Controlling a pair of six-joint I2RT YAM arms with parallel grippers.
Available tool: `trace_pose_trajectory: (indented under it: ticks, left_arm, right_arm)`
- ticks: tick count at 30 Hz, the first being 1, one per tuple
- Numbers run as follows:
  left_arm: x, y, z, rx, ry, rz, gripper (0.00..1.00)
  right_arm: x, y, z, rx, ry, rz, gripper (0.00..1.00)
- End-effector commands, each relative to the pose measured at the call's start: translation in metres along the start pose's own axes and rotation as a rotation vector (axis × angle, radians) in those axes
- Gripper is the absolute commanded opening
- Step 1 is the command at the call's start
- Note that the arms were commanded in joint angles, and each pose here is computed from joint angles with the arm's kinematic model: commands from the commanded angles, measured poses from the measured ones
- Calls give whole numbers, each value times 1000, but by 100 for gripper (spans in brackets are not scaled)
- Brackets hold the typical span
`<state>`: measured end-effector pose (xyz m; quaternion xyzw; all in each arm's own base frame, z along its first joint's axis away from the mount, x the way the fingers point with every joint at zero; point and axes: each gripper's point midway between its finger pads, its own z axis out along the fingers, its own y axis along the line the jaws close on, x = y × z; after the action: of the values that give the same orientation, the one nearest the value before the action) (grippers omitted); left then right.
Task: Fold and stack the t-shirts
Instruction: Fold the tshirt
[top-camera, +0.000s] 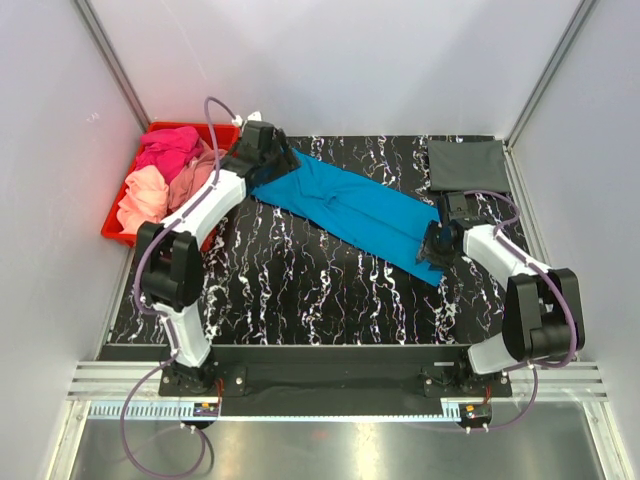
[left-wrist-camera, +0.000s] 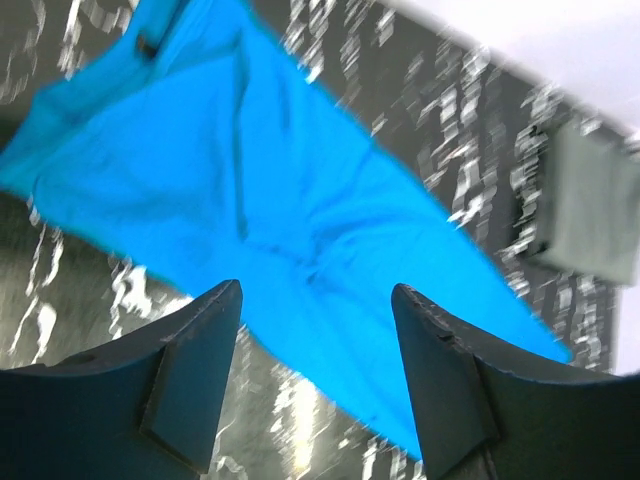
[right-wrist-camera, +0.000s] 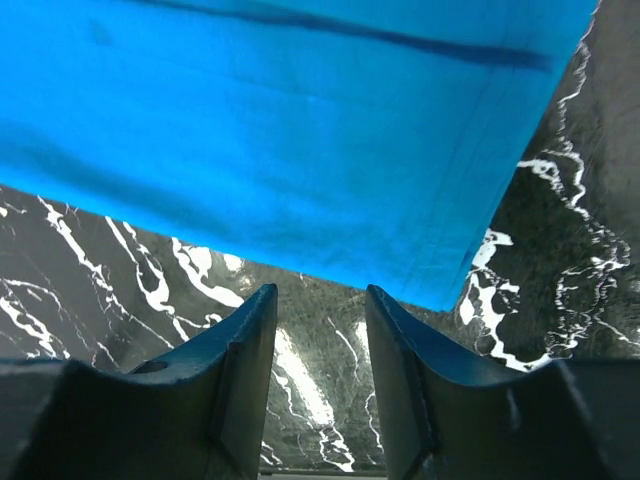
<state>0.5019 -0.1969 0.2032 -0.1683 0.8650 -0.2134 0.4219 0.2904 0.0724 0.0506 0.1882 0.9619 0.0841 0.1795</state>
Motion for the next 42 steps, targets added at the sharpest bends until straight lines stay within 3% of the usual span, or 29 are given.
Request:
trace_pose_trajectory:
  ticks: [1,6,14,20,26,33,38,42]
  left_arm:
    - [46,34,19,-60,113,-4,66]
    - [68,48,58,-123,187,-41,57]
    - [64,47,101,-135,162,-52,58]
    - [68,86,119,-265,165,11,62]
    - [51,87,133,-210,115,75,66]
    - [26,62,143,-100,83,165,73]
    - [36,68,155,-90,120,220,76]
    - [51,74,162,-78,169,184,76]
  right_arm:
    - [-32,5,-7,28,-119,5,47]
    - [-48,16,10,32,-110,43,42]
    - [-42,14,35,71,-61,138,40]
    - [-10,8,41,79,18,206,38]
    - [23,7,37,91,38,226,39]
    - [65,29,24,60,52,289,39]
    - [83,39,6,52,6,324,39]
    - [104,43,-1,65,-34,327,40]
